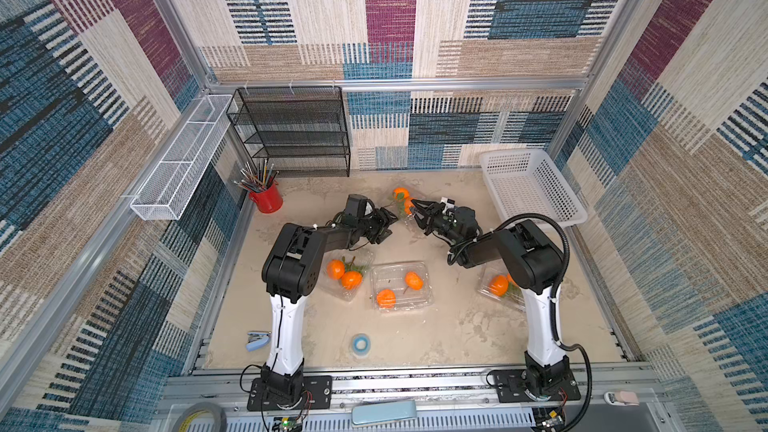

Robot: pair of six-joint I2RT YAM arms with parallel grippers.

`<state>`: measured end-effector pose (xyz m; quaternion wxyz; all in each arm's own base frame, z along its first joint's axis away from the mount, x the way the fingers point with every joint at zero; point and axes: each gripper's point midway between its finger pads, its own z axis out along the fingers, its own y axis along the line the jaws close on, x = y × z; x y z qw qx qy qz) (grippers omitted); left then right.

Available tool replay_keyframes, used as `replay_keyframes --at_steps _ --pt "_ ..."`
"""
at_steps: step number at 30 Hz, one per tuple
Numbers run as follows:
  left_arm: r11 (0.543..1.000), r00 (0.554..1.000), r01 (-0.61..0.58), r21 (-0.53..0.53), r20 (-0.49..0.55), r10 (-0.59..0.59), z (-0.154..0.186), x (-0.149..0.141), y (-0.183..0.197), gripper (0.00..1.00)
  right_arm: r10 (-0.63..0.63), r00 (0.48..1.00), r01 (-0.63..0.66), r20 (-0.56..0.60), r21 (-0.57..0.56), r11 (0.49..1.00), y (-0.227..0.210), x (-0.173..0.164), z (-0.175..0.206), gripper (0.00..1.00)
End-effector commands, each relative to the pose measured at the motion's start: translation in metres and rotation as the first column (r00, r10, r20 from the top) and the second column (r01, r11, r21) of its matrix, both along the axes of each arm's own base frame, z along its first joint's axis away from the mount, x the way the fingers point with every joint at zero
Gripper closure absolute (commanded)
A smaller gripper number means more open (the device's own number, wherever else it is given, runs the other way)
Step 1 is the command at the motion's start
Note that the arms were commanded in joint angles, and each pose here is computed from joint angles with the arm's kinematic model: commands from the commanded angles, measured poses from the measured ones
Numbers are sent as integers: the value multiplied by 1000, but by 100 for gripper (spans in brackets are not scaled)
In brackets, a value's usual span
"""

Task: Take oranges out of containers
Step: Open the packing box at the center of the board.

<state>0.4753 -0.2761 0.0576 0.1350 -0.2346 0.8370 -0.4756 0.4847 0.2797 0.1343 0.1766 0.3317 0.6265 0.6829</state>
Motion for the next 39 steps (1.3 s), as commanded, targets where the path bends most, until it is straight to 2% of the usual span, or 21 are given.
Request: replay_keyframes --at_steps 1,12,17,23,29,39 --pt "998 998 58 -1 28 -58 9 -5 -6 33 60 998 -60 -4 -51 997 10 -8 -11 64" --pt "998 998 58 -4 28 -58 10 -5 -6 33 120 993 -119 11 -76 990 23 -14 -15 54" --pt "998 998 58 -2 23 -58 8 -5 -6 33 159 987 -159 32 -22 987 33 -19 -7 52" --pt "998 998 58 -1 19 -58 6 -5 -6 33 172 984 -176 51 69 982 36 -22 5 51" --pt "998 998 59 1 13 -59 4 -6 -6 33 167 984 -173 63 115 978 34 -24 15 51" --pt "999 999 43 8 11 -43 6 -5 1 34 128 989 -132 71 58 990 26 -18 10 51"
